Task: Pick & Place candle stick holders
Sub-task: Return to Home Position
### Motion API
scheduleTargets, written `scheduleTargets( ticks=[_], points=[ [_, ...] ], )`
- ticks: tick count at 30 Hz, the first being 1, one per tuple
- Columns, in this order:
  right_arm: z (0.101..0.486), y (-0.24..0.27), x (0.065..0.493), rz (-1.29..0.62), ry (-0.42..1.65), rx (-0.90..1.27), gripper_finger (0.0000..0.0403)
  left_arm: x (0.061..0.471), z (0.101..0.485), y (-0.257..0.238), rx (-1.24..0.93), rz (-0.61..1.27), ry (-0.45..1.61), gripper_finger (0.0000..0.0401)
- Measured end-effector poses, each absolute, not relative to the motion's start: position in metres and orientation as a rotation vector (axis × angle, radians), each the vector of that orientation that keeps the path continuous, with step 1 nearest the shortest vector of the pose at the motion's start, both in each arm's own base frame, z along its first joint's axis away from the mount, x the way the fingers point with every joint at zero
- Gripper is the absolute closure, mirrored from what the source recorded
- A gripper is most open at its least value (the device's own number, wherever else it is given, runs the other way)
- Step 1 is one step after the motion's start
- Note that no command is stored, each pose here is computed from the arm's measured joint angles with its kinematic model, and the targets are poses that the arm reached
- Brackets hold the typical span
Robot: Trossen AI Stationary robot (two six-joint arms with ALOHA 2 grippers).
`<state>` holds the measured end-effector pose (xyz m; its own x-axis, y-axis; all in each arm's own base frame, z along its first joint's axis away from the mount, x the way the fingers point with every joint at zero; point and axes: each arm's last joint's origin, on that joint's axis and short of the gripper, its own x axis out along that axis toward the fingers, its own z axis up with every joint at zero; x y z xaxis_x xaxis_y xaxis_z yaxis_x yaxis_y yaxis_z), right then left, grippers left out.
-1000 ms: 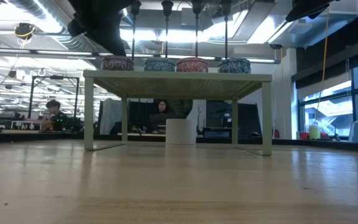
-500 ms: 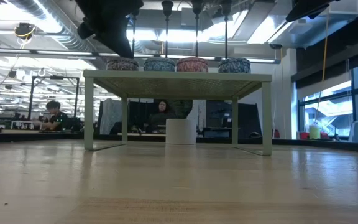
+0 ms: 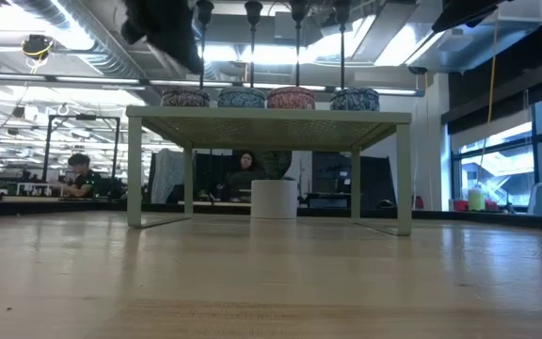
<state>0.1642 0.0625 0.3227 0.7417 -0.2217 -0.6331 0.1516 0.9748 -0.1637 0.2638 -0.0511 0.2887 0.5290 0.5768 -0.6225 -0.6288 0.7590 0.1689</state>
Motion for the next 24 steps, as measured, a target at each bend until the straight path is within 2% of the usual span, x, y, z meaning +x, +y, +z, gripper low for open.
scheduleTargets(
  ticks=[8, 17, 24],
  points=[
    [0.328, 0.065, 0.169, -0.179, 0.635, -0.104, 0.0357, 0.238, 0.342, -0.065, 0.082, 0.656, 0.55, 0.0396],
    [0.345, 0.065, 0.17, -0.155, 0.549, -0.101, 0.0357, 0.164, 0.394, -0.062, 0.148, 0.631, 0.327, 0.0396],
    [0.361, 0.049, 0.151, -0.127, 0.462, -0.253, 0.0357, 0.117, 0.413, -0.039, 0.15, 0.633, 0.25, 0.0395]
  ],
)
